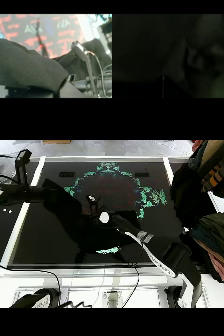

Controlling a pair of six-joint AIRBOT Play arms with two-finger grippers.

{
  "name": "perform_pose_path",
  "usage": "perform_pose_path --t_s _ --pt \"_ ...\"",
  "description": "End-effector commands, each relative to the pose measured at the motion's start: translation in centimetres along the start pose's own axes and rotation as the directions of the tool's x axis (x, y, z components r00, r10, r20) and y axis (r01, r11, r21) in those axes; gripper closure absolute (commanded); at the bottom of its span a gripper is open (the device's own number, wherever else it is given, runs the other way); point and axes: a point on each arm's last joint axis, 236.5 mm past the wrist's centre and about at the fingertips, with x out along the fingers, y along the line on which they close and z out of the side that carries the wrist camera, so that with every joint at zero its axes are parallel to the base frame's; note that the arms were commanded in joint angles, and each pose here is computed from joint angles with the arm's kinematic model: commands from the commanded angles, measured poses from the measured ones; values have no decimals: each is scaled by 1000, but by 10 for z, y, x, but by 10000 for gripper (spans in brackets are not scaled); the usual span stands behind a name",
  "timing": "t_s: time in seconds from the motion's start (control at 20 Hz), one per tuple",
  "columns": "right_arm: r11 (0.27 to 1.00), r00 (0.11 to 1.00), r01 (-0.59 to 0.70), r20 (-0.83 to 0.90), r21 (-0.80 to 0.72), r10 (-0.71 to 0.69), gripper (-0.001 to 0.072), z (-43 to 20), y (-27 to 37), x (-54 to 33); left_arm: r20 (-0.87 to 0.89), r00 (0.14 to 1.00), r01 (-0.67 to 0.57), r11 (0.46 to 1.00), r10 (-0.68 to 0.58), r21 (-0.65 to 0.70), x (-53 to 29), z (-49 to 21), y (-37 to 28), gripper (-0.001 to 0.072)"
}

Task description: Fold the clothes and pants, and hang the long-sleeved shirts on hangers.

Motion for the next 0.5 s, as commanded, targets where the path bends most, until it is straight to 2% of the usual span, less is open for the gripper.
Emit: perform_pose_path --t_s 0.0,0.2,0.3,0.4,0.45 --pt "993 990 121 -69 1 -120 693 15 -65 -36 -55 994 88 995 -90 -44 23 -11 -21 701" --pt "926 909 379 -193 7 -370 692 28 -181 -136 -140 941 299 951 -307 -74 77 -32 -104 701" --pt "887 872 460 -209 45 -442 692 37 -219 -191 -151 907 384 919 -394 -91 110 -44 -154 701" --pt "865 866 492 -163 101 -473 692 53 -237 -237 -149 896 411 909 -418 -75 148 -60 -196 696" --pt "857 865 500 -126 126 -486 692 63 -243 -258 -156 890 422 904 -428 -70 163 -71 -214 559"
